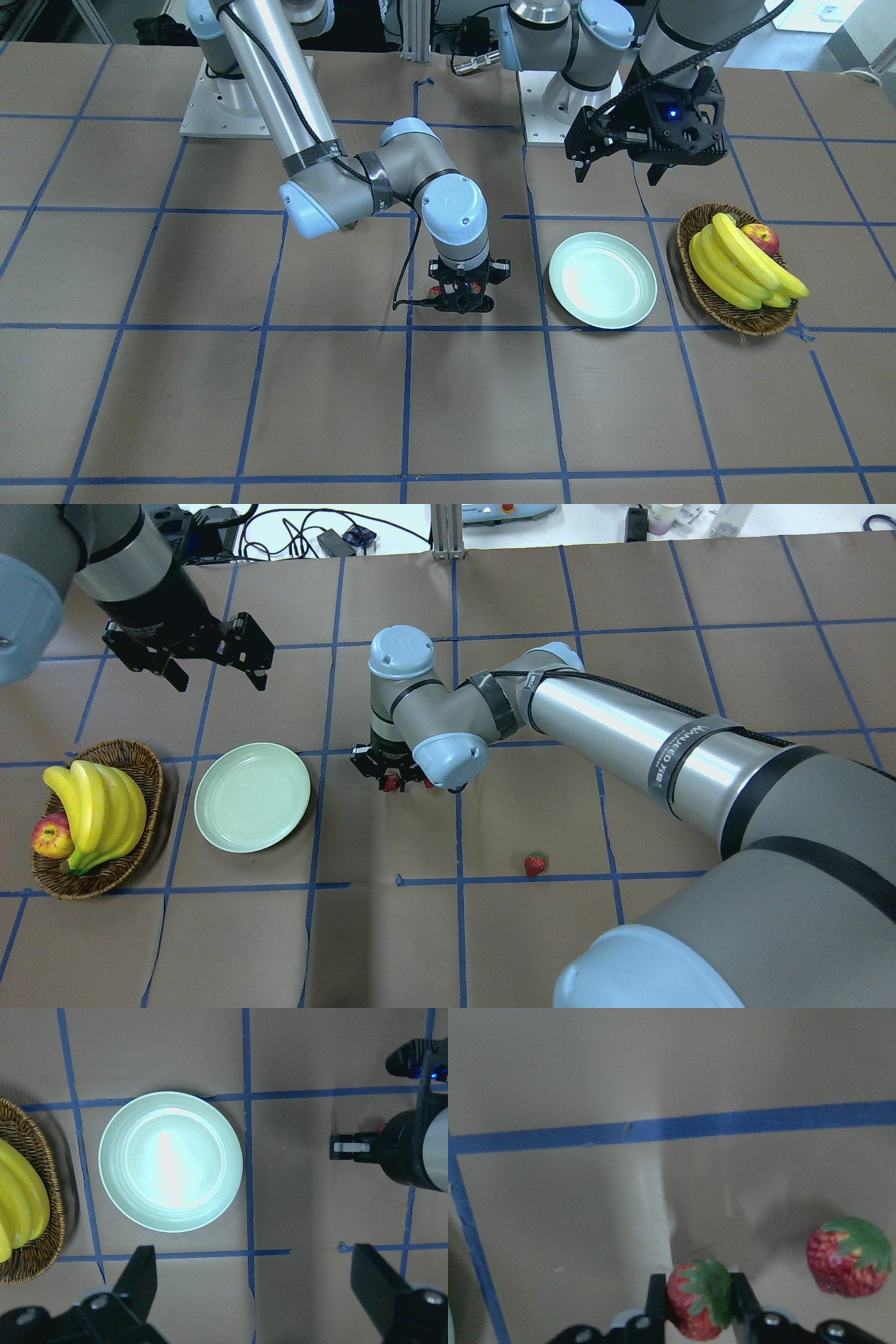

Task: Collect all strawberries into plate
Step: 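Carry the strawberry toward the plate and release it beside the first, then move the right gripper to the strawberry nearest the robot and grasp it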

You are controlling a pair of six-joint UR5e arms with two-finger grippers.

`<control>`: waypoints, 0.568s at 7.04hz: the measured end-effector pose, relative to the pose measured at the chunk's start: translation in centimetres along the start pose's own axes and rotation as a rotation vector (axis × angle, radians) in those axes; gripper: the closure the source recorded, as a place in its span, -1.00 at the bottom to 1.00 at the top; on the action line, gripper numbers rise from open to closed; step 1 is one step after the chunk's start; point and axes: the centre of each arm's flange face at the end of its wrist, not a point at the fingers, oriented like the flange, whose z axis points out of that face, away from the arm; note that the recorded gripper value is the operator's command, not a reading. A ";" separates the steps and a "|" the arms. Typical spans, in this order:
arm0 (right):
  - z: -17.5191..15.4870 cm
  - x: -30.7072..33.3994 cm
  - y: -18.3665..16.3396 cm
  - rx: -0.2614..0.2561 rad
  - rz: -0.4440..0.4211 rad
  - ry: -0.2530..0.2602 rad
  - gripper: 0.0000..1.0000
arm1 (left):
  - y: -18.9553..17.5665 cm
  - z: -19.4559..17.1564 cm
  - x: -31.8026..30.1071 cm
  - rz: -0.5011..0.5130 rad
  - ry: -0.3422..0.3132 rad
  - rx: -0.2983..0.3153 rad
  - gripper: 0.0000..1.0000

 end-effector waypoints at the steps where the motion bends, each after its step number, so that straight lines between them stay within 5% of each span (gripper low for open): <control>1: -0.2 -0.2 0.0 0.000 0.003 -0.008 -1.00 | 0.0 0.0 0.0 0.000 0.000 0.001 -1.00; 4: -1.7 -0.3 0.1 0.015 0.001 -0.014 -1.00 | 0.0 0.0 0.0 0.001 0.000 0.000 -1.00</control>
